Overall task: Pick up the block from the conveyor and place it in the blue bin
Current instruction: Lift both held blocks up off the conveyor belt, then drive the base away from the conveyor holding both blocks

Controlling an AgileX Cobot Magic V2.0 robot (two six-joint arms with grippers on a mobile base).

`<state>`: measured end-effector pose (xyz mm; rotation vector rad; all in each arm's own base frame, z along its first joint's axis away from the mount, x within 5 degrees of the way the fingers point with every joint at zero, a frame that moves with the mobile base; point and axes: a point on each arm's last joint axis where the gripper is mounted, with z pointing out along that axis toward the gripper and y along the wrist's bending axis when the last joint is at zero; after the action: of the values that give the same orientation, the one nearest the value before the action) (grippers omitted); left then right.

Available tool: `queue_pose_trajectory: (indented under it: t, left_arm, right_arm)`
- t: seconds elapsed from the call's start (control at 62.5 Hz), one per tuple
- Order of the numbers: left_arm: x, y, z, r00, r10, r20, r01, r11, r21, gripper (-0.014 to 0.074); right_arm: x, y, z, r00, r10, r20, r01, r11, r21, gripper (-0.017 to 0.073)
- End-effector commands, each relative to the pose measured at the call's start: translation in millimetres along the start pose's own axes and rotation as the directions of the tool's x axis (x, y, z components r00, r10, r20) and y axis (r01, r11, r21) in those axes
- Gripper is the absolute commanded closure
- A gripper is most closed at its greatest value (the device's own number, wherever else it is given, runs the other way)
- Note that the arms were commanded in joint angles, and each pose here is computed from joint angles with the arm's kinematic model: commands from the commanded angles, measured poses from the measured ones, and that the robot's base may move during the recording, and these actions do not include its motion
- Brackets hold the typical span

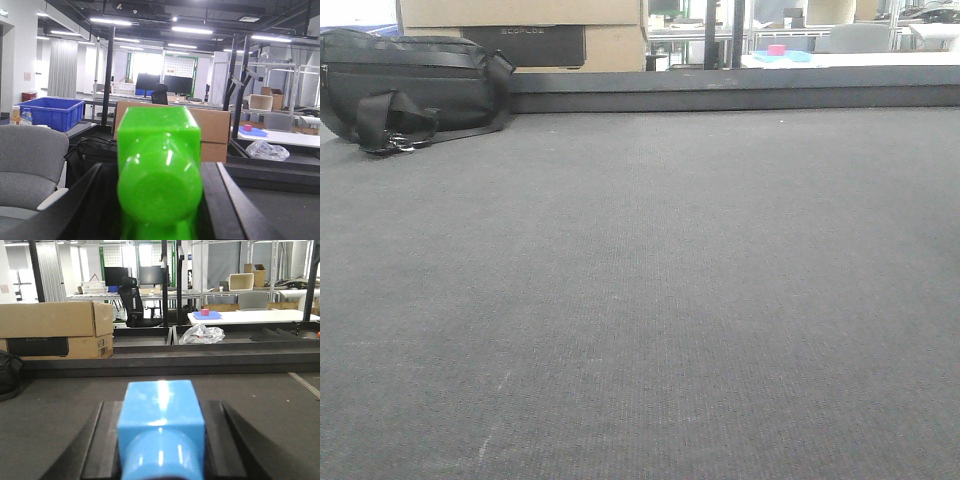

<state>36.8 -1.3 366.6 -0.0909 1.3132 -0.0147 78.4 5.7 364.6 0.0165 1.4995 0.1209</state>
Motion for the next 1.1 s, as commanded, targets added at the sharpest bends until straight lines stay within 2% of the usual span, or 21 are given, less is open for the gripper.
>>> queue_pose_trajectory:
  t: [0.0,1.088]
  left_arm:
    - [-2.4,0.0,-1.5,1.0,-0.002,0.025,0.002,1.0,0.002,0.0705]
    - [-2.4,0.0,-1.5,1.0,-0.002,0.025,0.002,1.0,0.002,0.0705]
  right_arm:
    - [-1.7,-0.4,-1.0,1.0,-0.006,0.024,0.006,1.0,0.005,0.0713]
    - [-1.5,-0.4,-1.0,1.0,-0.006,0.022,0.006,1.0,0.005,0.0713]
